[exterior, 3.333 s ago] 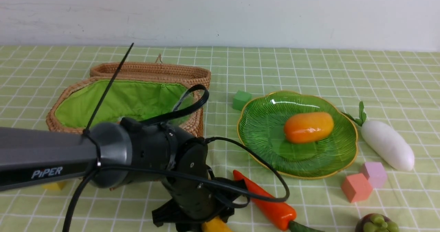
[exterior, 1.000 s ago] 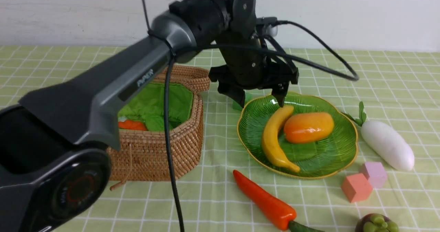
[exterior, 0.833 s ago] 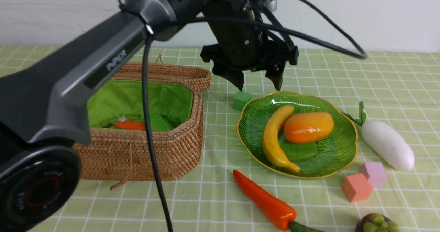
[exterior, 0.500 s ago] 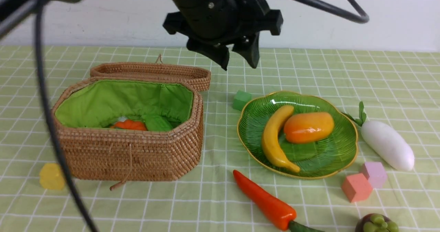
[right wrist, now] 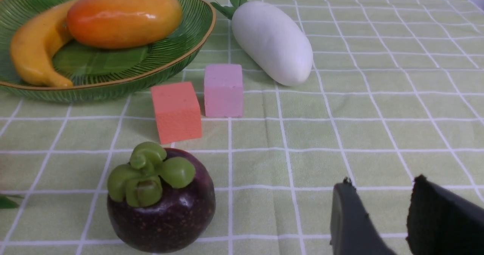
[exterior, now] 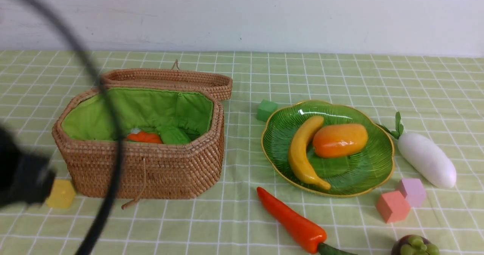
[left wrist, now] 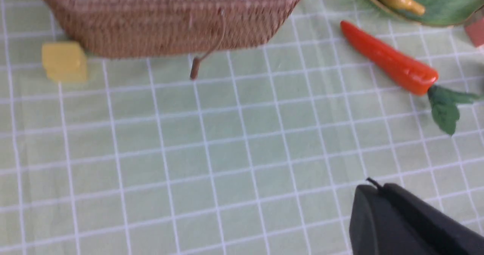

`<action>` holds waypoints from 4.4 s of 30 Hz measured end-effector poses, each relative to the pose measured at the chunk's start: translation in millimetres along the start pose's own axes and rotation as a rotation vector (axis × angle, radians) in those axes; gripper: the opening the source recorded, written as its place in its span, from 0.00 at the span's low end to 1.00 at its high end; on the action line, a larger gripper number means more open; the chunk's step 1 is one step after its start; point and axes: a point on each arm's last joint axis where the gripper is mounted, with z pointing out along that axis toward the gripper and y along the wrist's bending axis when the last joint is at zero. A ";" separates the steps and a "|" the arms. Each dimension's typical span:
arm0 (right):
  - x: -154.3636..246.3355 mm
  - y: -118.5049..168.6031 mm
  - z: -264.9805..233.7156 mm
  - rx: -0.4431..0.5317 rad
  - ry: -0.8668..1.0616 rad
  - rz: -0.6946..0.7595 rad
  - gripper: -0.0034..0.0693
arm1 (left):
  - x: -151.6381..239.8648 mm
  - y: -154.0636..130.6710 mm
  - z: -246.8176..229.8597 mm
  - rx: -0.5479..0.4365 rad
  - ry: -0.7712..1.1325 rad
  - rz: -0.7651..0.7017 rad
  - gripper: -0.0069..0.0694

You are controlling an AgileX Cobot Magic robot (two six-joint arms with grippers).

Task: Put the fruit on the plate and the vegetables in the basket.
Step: Take a daikon with your right arm and place it on the basket on the left.

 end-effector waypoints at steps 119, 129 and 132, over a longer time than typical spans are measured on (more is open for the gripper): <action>0.1 0.0 -0.1 0.000 0.000 0.000 0.38 | 167.2 116.5 120.9 -0.275 -0.694 -0.179 0.10; 0.1 0.0 -0.1 0.000 0.000 0.000 0.38 | 167.2 116.5 120.9 -0.275 -0.694 -0.179 0.11; 0.1 0.0 -0.1 0.000 0.000 0.000 0.38 | 167.2 116.5 120.8 -0.276 -0.694 -0.178 0.11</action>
